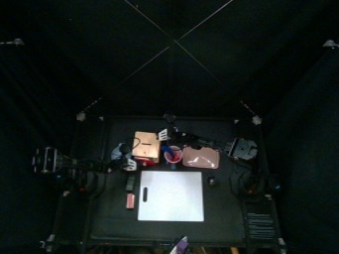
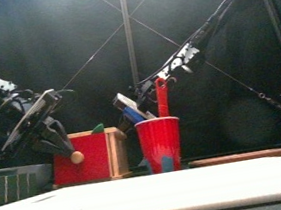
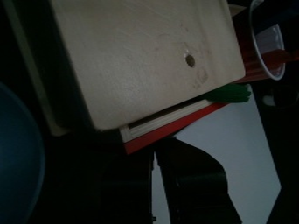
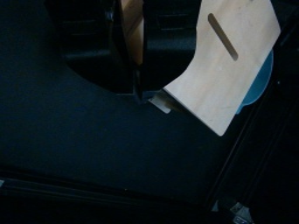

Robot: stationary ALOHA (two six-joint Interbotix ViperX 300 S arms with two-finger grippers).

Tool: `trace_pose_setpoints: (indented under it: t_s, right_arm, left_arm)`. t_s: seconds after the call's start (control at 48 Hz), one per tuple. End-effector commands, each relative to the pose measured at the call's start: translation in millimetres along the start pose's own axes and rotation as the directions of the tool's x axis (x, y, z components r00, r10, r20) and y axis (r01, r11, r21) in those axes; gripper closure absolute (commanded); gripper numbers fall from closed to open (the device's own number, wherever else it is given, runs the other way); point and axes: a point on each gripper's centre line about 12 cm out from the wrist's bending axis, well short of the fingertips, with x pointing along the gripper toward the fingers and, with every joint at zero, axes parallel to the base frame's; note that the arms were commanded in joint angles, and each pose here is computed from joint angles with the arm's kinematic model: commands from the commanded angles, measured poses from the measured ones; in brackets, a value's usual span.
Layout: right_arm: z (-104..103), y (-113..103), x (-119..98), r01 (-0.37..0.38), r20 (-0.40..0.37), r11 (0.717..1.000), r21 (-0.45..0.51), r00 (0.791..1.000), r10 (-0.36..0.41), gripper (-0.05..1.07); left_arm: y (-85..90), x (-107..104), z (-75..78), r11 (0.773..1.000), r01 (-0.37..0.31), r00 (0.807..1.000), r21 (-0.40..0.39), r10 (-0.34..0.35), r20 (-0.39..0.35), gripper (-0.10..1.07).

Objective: Put sushi roll on cutting board

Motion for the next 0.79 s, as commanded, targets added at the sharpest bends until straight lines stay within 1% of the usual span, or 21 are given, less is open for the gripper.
trace_pose_setpoints:
  t_s: [0.0, 0.125, 0.333, 0.458, 0.521, 0.667, 0.771]
  right_arm:
    - [17.8, 14.8, -16.2, -0.032, 0.042, 0.999, -0.006, 0.999, 0.032, 0.53]
    - [26.5, 20.4, -24.5, -0.044, 0.062, 0.999, -0.019, 0.997, 0.045, 0.53]
    - [41.2, 29.2, -39.9, -0.048, 0.103, 0.997, -0.061, 0.993, 0.054, 0.53]
    - [50.7, 34.5, -50.9, -0.054, 0.129, 0.995, -0.081, 0.990, 0.064, 0.53]
    - [55.9, 38.4, -58.6, -0.062, 0.143, 0.994, -0.094, 0.987, 0.075, 0.53]
    - [68.7, 53.8, -88.4, -0.093, 0.181, 0.984, -0.151, 0.976, 0.120, 0.53]
    - [63.4, 66.8, -107.2, -0.122, 0.178, 0.975, -0.184, 0.972, 0.155, 0.53]
  left_arm:
    - [-15.6, -3.7, 4.5, 0.999, 0.053, 0.998, 0.007, -0.053, 0.015, 0.53]
    - [-21.2, -12.6, -1.7, 0.995, 0.093, 0.996, 0.020, -0.093, -0.001, 0.53]
    - [-27.2, -30.7, -4.8, 0.986, 0.163, 0.987, 0.035, -0.163, -0.004, 0.52]
    - [-31.4, -40.4, -6.3, 0.974, 0.213, 0.977, 0.080, -0.213, -0.007, 0.49]
    - [-33.7, -46.1, -7.4, 0.960, 0.248, 0.969, 0.128, -0.248, -0.011, 0.45]
    - [-40.1, -57.2, -5.5, 0.921, 0.316, 0.946, 0.229, -0.323, -0.009, 0.37]
    - [-45.7, -64.1, -2.5, 0.890, 0.354, 0.930, 0.288, -0.369, -0.002, 0.33]
